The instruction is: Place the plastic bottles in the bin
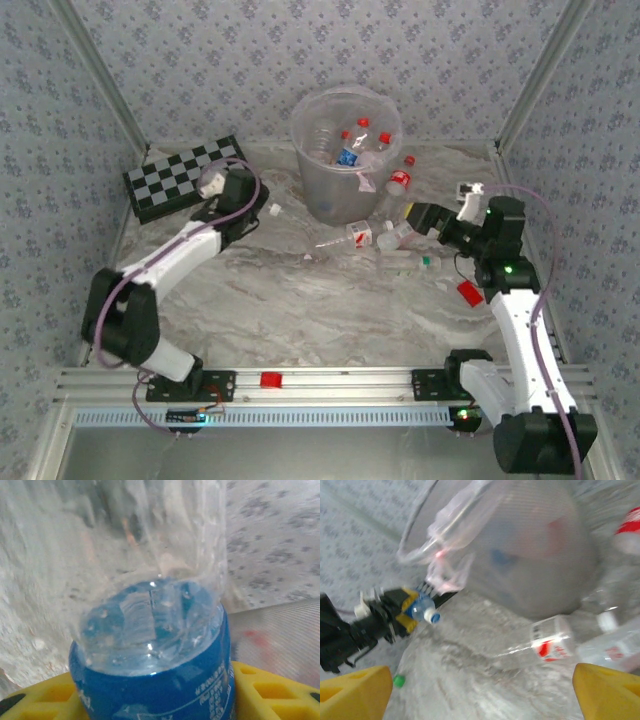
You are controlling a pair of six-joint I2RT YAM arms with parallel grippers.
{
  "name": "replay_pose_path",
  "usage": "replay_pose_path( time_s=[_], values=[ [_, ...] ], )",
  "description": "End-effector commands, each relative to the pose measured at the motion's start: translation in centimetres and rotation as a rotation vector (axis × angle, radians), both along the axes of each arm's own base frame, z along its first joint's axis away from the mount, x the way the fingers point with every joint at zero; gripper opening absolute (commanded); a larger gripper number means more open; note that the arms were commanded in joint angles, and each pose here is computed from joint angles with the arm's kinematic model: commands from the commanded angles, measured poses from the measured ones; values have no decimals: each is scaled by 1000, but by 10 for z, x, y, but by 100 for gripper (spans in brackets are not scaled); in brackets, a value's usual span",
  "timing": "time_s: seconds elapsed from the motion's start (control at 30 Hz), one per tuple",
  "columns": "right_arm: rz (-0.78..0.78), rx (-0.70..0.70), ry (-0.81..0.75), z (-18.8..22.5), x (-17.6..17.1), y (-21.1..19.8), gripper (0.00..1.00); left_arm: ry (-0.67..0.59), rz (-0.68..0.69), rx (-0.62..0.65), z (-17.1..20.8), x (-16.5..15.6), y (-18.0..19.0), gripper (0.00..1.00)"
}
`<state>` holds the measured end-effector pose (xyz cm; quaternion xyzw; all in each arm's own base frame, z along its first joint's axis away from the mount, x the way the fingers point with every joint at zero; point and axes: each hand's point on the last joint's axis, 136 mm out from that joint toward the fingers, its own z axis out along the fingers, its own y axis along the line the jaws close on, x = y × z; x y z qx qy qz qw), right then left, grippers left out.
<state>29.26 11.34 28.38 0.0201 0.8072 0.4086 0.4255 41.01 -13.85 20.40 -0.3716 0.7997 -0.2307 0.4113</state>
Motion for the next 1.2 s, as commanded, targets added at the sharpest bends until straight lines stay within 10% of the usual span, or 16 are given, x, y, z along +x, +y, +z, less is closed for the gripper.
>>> replay_pose_path(
  time_s=[0.0,0.4,1.17],
  values=[
    [173,19,-140,40,-8,38,96,-92,-256,258,35,-23,-1,47],
    [410,14,-184,90,35,148,96,-337,-1158,227,54,-138,-120,47],
    [552,-76,-84,62,41,200,70,-470,-1401,206,68,-178,-163,45]
  ],
)
